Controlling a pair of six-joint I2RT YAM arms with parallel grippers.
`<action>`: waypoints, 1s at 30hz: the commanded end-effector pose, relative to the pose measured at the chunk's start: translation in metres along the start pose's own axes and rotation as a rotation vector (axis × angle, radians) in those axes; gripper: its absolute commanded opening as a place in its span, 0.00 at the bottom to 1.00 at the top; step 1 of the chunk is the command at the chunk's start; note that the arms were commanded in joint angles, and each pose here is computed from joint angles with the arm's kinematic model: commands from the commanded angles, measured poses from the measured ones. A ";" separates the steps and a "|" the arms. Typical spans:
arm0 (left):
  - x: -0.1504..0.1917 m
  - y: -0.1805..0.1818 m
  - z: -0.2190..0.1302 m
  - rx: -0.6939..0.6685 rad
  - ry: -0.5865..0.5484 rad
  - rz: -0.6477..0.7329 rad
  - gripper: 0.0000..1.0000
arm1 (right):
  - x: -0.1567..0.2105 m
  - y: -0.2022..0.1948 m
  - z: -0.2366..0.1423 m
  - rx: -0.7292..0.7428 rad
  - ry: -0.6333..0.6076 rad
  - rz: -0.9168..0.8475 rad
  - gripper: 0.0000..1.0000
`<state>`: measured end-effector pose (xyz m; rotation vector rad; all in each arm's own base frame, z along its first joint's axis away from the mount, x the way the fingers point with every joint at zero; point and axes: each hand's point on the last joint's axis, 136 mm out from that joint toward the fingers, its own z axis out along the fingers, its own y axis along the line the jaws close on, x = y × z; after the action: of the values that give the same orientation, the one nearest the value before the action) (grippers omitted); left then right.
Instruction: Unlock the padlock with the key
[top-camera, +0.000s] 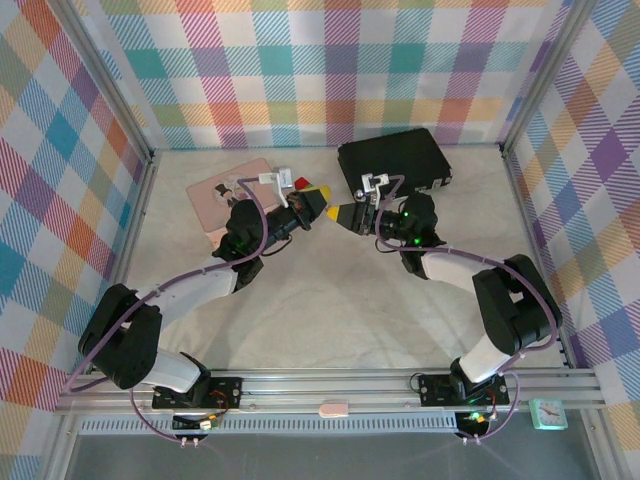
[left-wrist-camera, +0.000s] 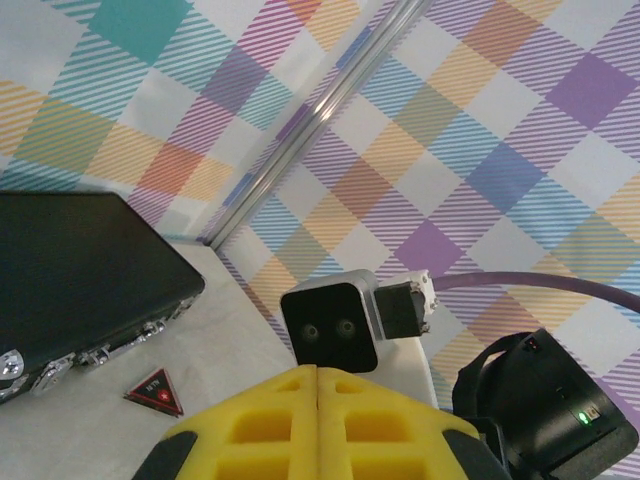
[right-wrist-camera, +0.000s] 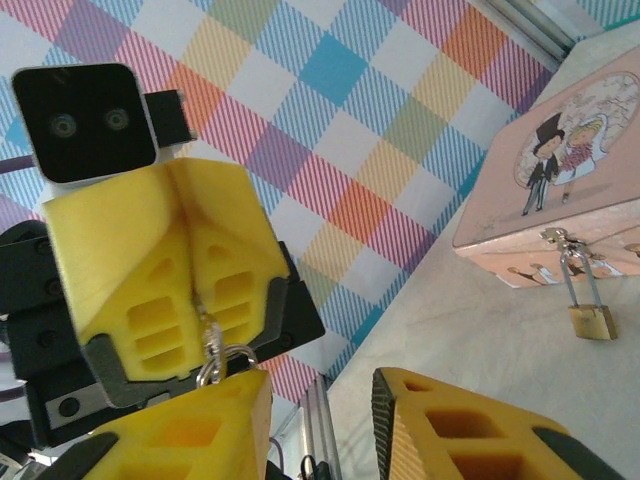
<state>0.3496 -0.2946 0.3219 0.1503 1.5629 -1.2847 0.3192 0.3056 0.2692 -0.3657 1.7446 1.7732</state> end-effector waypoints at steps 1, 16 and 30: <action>-0.012 -0.005 0.000 0.021 -0.041 0.014 0.00 | -0.010 0.021 -0.001 -0.042 -0.036 -0.081 0.31; -0.011 -0.003 -0.007 -0.001 -0.044 -0.012 0.00 | -0.015 0.032 -0.012 0.015 -0.095 -0.151 0.30; -0.002 -0.009 -0.001 0.056 -0.035 -0.081 0.00 | -0.015 0.032 0.002 -0.042 -0.084 -0.137 0.23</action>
<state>0.3515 -0.2927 0.3207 0.0769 1.5650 -1.3346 0.3147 0.3016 0.2819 -0.3574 1.6771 1.6890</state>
